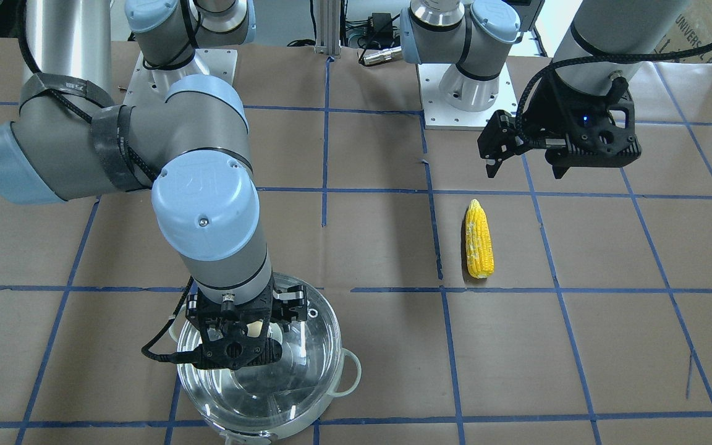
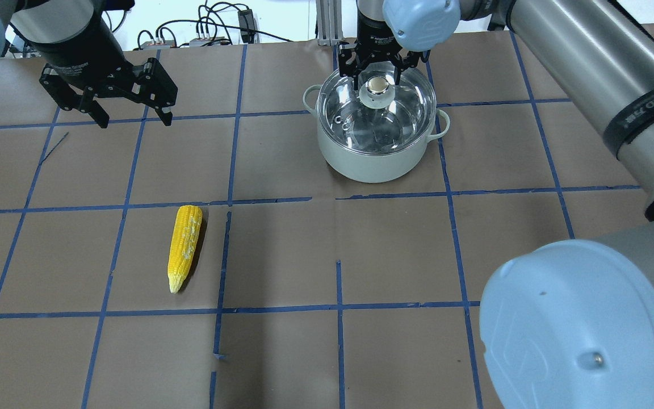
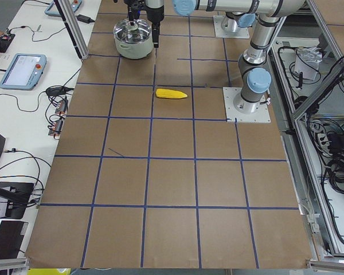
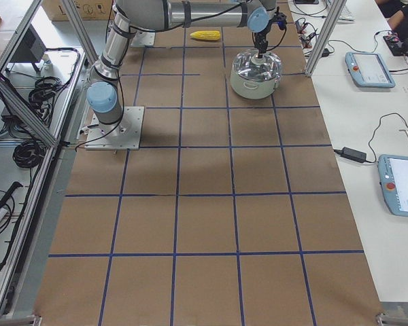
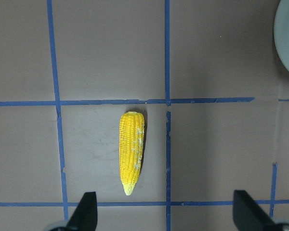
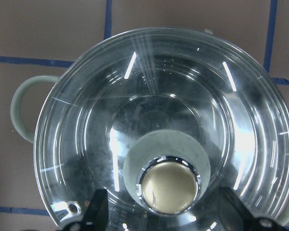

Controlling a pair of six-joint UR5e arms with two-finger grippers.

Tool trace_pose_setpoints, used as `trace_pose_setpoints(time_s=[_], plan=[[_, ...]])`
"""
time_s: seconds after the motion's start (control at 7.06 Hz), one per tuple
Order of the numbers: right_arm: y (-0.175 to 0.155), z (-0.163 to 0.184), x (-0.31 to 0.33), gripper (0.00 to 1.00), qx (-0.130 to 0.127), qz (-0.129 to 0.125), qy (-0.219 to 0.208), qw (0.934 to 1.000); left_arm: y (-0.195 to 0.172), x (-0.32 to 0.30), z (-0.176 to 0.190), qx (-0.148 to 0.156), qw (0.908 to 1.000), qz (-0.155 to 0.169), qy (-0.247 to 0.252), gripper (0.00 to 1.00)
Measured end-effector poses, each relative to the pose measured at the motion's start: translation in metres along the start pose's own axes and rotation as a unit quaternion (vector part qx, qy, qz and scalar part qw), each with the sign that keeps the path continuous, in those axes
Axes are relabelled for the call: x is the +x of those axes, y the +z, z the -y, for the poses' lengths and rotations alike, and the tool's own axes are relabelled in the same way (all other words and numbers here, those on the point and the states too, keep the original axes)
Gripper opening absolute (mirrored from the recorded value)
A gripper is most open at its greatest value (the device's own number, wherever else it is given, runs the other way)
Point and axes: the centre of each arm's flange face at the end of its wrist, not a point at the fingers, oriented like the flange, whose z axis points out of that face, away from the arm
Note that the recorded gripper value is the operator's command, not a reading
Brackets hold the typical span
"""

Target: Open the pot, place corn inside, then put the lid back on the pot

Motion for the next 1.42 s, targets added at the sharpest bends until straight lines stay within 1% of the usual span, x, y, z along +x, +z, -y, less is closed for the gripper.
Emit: trace_pose_setpoints(time_s=[0.28,0.57,0.71,0.85,0.99,1.13,1.28,1.42], plan=[[0.003,0.001,0.003,0.78,-0.002,-0.001,-0.007,1.0,0.004,0.0,0.003,-0.003,1.0,0.0,-0.004,1.0],[0.007,-0.001,0.003,0.78,-0.006,-0.001,-0.009,0.9999,0.013,0.0,0.004,-0.01,0.9999,-0.001,-0.005,1.0],[0.01,-0.002,0.003,0.78,-0.008,-0.001,-0.009,0.9999,0.028,-0.002,0.003,-0.018,0.9998,-0.001,-0.006,1.0],[0.014,-0.003,0.003,0.73,-0.009,-0.001,-0.01,0.9999,0.054,-0.011,0.005,-0.026,0.9996,-0.002,-0.012,1.0],[0.017,-0.004,0.003,0.59,-0.007,0.0,-0.01,0.9999,0.09,-0.023,0.006,-0.038,0.999,-0.004,-0.023,1.0],[0.018,-0.003,0.004,0.43,-0.003,0.0,-0.01,1.0,0.126,-0.031,0.004,-0.044,0.9985,-0.005,-0.031,1.0],[0.017,-0.002,0.004,0.27,0.0,0.0,-0.009,1.0,0.16,-0.035,-0.001,-0.047,0.9983,-0.005,-0.035,1.0],[0.016,-0.002,0.004,0.14,0.003,0.0,-0.009,1.0,0.195,-0.036,-0.008,-0.051,0.9981,-0.006,-0.036,1.0]])
